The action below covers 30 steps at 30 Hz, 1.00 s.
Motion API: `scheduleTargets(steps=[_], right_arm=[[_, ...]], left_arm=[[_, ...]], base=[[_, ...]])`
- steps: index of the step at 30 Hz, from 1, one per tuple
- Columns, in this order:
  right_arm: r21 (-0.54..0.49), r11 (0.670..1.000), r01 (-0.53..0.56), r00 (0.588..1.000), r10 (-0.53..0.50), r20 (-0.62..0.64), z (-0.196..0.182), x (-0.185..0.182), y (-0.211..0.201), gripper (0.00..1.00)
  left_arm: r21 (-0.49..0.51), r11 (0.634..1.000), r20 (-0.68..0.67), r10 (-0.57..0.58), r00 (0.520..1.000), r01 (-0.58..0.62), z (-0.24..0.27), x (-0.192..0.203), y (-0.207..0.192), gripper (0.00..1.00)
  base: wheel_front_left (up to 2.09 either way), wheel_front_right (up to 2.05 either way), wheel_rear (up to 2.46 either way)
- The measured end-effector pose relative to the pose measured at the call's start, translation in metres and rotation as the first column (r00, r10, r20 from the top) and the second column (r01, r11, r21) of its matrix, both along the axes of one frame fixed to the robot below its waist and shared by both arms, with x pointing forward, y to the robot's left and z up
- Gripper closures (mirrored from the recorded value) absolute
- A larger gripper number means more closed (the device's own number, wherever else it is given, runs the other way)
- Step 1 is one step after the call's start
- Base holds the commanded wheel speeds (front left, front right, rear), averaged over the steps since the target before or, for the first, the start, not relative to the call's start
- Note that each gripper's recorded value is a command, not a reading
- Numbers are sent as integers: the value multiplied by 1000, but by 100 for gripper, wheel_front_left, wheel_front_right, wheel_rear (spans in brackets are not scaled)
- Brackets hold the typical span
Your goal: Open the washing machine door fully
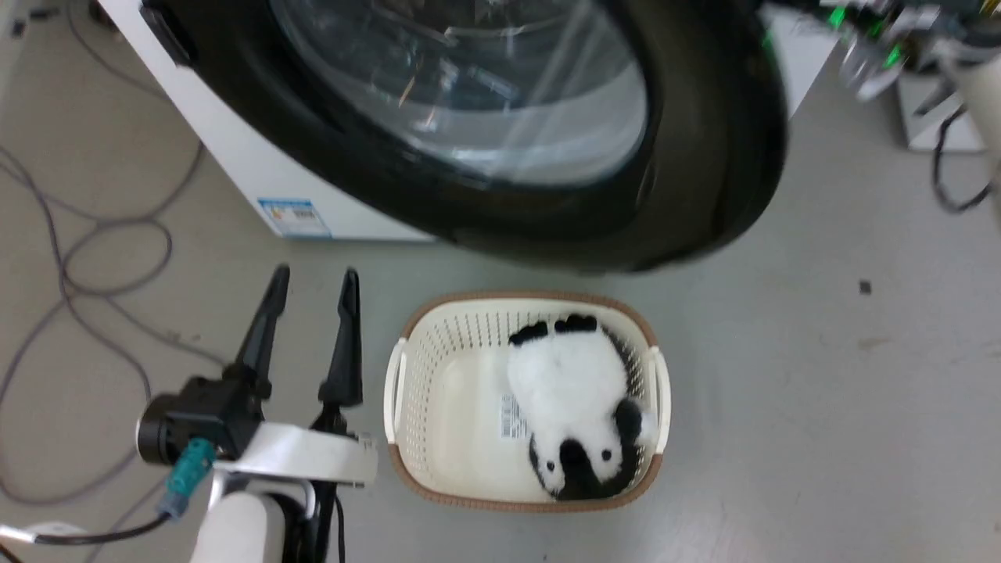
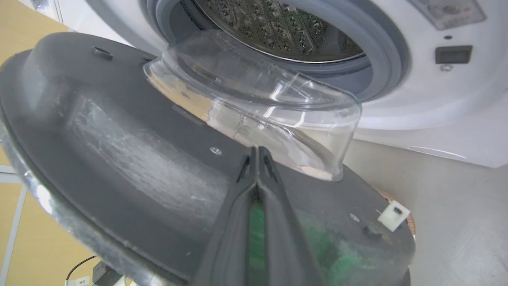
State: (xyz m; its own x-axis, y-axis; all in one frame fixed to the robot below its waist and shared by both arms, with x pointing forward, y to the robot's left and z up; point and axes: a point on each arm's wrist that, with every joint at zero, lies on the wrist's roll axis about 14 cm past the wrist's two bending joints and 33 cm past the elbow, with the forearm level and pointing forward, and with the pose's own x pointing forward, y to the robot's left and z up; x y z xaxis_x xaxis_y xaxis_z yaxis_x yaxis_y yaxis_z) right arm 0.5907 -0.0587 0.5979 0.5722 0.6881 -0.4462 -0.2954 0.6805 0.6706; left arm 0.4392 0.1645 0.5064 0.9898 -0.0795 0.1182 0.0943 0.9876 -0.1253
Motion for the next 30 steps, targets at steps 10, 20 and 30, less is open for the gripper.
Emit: scheduleTargets(steps=[10, 20, 30], right_arm=[[57, 988, -144, 989, 146, -27, -5, -85, 25, 100], [125, 955, -267, 962, 272, -19, -9, -136, 52, 100], [150, 918, -366, 930, 368, 13, -17, -169, 79, 100]], left_arm=[[35, 999, -11, 12, 1000, -12, 5, -44, 0, 0], [43, 999, 0, 23, 1000, -23, 10, -59, 1, 0], [45, 999, -19, 28, 999, -27, 5, -65, 0, 0]], base=[[0, 0, 0], [0, 0, 0], [0, 0, 0]])
